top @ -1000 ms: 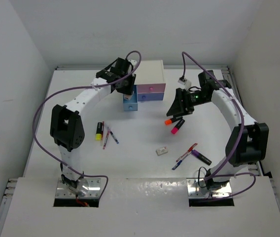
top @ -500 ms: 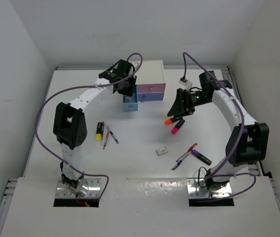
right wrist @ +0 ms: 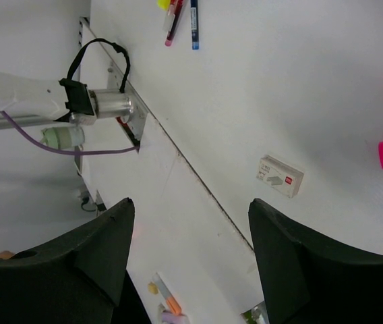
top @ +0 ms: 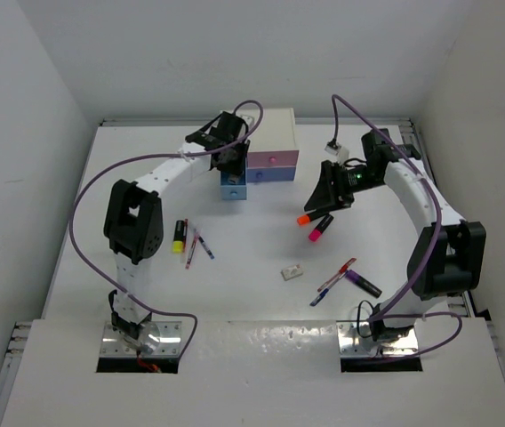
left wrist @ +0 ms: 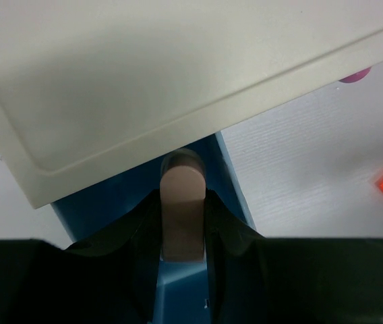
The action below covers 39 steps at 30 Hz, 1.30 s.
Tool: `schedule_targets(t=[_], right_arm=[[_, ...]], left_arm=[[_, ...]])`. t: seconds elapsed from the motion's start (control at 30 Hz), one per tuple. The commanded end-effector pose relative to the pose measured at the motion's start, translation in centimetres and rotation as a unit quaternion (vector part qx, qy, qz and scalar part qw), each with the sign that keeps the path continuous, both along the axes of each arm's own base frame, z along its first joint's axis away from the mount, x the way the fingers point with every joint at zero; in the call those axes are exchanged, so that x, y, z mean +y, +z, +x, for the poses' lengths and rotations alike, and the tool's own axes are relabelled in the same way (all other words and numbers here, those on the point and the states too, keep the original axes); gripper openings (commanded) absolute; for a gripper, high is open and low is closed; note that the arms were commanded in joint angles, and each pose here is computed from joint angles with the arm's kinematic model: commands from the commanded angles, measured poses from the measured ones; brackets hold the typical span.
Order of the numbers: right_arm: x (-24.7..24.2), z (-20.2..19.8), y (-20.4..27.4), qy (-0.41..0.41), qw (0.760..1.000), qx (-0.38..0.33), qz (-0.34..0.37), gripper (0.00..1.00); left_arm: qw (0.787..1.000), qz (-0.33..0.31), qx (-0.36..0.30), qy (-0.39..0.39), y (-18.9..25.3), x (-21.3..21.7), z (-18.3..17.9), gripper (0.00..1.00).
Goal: Sort the stationery into containers
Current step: Place the stationery into the container
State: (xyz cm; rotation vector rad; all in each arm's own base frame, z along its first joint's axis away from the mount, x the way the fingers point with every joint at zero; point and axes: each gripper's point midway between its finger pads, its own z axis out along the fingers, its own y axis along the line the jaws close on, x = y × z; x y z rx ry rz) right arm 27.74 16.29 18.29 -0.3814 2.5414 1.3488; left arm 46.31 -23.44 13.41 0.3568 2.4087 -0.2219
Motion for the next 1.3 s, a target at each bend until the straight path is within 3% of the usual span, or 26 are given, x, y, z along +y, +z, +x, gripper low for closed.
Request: schedule_targets(t=[0.0, 0.3, 0.7, 0.93, 1.27], right_arm=[[-0.2, -0.3, 0.5, 0.005, 1.0, -0.014, 0.005, 0.68], [-0.2, -0.1, 0.4, 0.005, 1.0, -0.01, 0.007, 0.68], [-0.2, 0.0, 0.7, 0.004, 1.0, -0.014, 0.006, 0.68], [-0.2, 0.1, 1.0, 0.006, 1.0, -0.022, 0.003, 0.68], [-0.6, 0.1, 1.0, 0.005, 0.999, -0.031, -0.01, 0.66]], left_arm=[[0.999, -0.018, -0.047, 0.006, 2.8, -1.1, 1.5, 0.02], [0.998, -0.011, -0.058, 0.017, 2.9, -0.7, 1.7, 0.14], [0.996, -0.01, -0.083, 0.015, 5.2, -1.2, 1.5, 0.45], [0.995, -0.011, -0.1, 0.015, 6.9, -1.1, 1.4, 0.47], [0.988, -0.005, -0.151, 0.013, 11.7, -0.5, 0.3, 0.38]])
